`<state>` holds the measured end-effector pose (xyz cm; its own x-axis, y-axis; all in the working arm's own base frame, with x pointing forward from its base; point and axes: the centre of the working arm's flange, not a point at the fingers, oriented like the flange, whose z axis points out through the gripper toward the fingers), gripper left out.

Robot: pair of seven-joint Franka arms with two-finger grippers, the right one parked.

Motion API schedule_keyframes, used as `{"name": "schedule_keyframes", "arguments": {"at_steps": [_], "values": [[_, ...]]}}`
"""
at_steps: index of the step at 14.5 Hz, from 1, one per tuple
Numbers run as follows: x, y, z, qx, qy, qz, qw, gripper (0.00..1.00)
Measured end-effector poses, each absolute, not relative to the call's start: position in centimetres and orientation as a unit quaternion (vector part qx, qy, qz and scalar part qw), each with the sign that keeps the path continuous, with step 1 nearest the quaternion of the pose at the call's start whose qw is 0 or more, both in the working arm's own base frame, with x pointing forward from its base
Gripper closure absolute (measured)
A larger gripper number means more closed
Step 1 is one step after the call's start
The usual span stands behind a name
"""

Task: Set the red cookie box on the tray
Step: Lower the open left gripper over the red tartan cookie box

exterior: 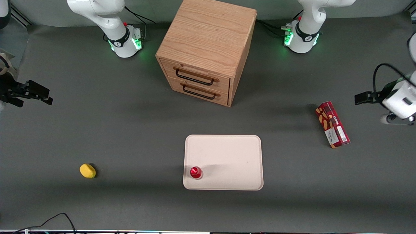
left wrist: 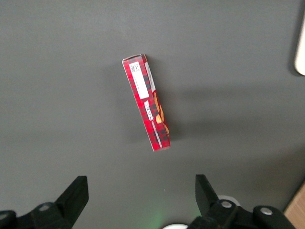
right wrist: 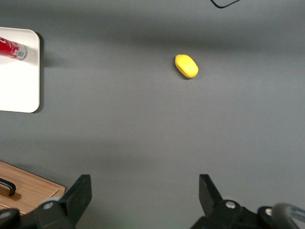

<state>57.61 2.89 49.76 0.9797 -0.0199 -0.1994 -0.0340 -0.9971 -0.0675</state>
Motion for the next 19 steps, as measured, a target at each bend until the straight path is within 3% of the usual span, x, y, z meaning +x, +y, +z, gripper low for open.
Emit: {"name": "schedule_keyframes", "arguments": {"at_steps": [11, 19], "values": [[58.2, 5.2, 32.5, -0.992, -0.107, 0.059, 0.017, 0.00], [57.4, 5.8, 25.3, -0.993, -0.114, 0.023, 0.021, 0.00]]}}
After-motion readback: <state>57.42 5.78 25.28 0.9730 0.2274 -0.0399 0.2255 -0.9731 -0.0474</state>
